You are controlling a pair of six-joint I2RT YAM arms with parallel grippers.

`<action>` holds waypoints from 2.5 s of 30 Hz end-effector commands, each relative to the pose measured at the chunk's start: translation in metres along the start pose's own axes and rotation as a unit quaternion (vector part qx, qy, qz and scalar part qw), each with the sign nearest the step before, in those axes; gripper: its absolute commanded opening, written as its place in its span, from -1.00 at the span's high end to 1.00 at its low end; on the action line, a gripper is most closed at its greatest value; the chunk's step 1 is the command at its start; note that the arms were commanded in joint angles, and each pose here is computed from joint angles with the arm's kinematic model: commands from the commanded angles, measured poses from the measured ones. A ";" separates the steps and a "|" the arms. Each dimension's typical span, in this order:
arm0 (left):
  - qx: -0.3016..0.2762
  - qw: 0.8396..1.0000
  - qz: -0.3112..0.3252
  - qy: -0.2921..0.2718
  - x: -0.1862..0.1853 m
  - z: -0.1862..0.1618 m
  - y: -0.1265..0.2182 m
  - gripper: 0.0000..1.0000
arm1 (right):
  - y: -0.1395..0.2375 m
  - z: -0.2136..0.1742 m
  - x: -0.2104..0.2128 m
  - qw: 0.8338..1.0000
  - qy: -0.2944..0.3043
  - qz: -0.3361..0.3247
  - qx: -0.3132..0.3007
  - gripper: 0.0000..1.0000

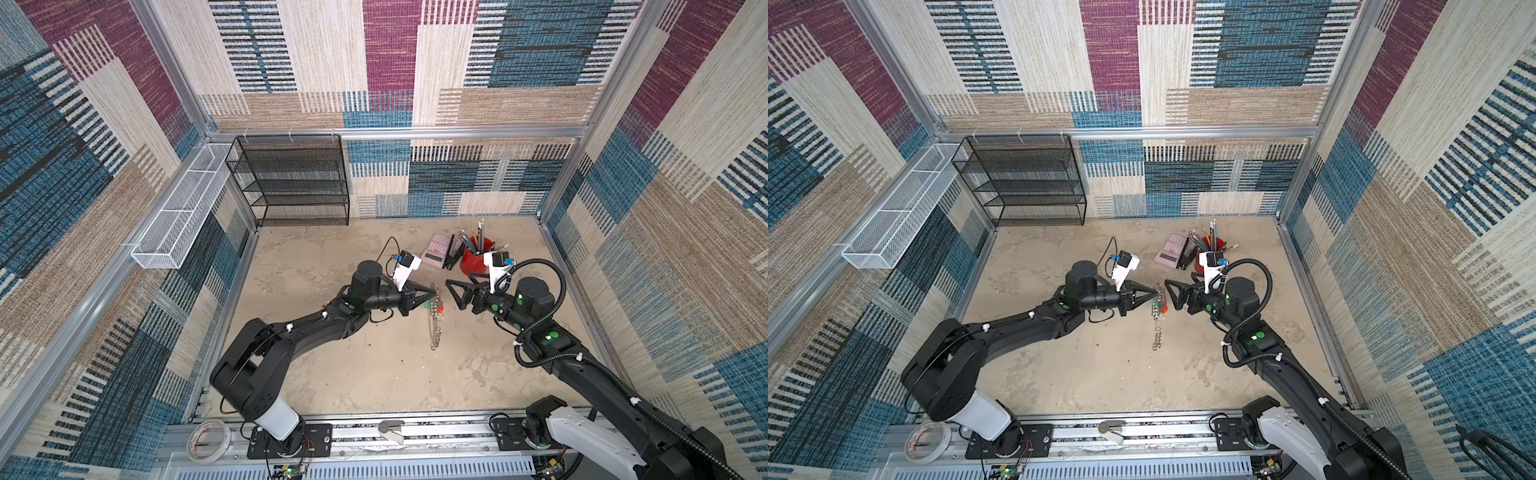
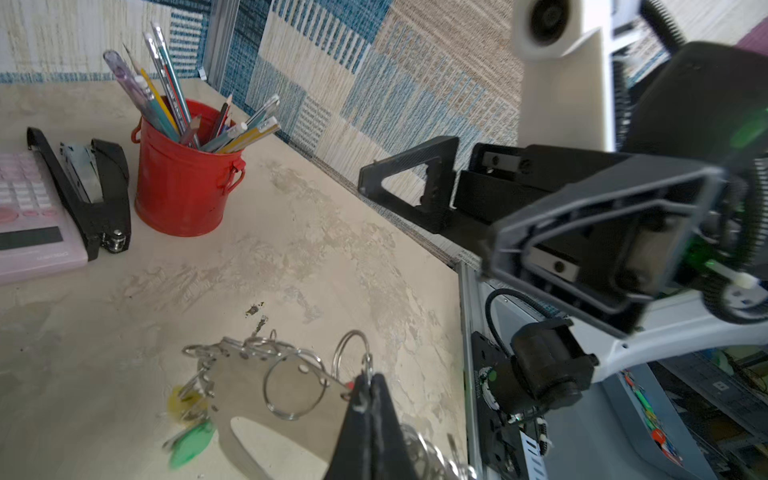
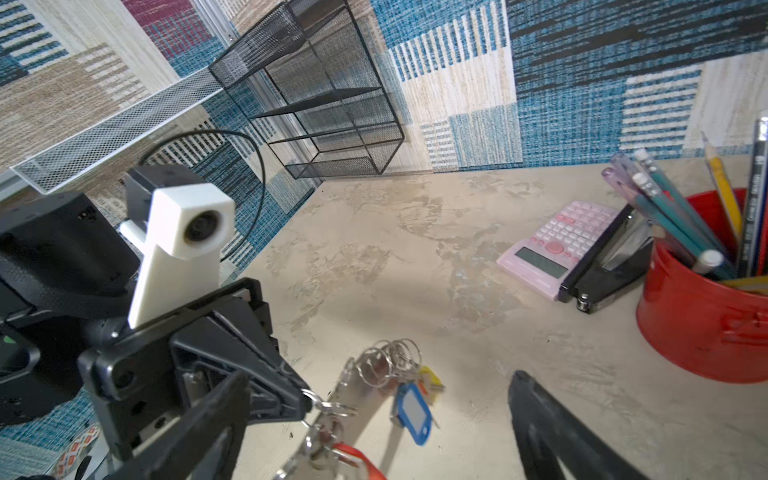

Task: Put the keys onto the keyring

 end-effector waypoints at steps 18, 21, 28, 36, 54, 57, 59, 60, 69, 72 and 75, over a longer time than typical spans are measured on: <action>-0.163 0.960 0.199 0.113 0.147 -0.017 0.070 0.21 | 0.005 -0.002 -0.008 0.999 -0.017 -0.016 -0.034 -0.99; -0.177 0.949 0.234 0.114 0.146 -0.009 0.085 -0.01 | 0.005 0.006 -0.007 0.999 -0.012 -0.018 -0.046 -0.99; -0.207 0.925 0.304 0.098 0.120 0.021 0.129 -0.07 | 0.006 0.033 -0.004 0.997 0.002 -0.016 -0.070 -0.99; -0.136 0.844 0.513 0.073 0.090 0.040 0.214 -0.57 | 0.032 0.066 -0.046 0.974 0.001 -0.176 -0.143 -0.99; -0.191 0.641 0.740 0.074 0.146 -0.039 0.365 -0.97 | 0.097 -0.020 -0.149 0.845 0.055 -0.485 -0.220 -0.99; -0.193 0.629 0.752 0.042 0.150 -0.042 0.369 -0.97 | 0.093 -0.022 -0.159 0.836 0.075 -0.494 -0.225 -0.99; -0.211 0.618 0.755 0.053 0.155 -0.050 0.375 -0.97 | 0.083 -0.033 -0.172 0.835 0.085 -0.508 -0.196 -0.99; -0.216 0.623 0.750 0.055 0.158 -0.053 0.374 -0.97 | 0.078 -0.039 -0.178 0.835 0.084 -0.513 -0.181 -0.99; -0.209 0.688 0.695 0.000 0.184 -0.035 0.341 -0.98 | 0.102 -0.032 -0.182 0.818 0.132 -0.511 -0.228 -0.99; -0.210 0.691 0.690 -0.033 0.182 -0.033 0.339 -0.98 | 0.087 -0.035 -0.187 0.829 0.146 -0.497 -0.211 -0.99; -0.251 0.663 0.703 -0.051 0.177 -0.033 0.352 -1.00 | 0.069 -0.037 -0.196 0.849 0.141 -0.479 -0.175 -0.99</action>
Point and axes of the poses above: each gripper's point midway between its finger pads, its own y axis back along the fingers, its own x axis along the line the jaws close on, z = x × y, the point moved 2 cm from there along y, back along the fingers, and after that the axes turned 7 degrees about y, right-handed, at the moved point
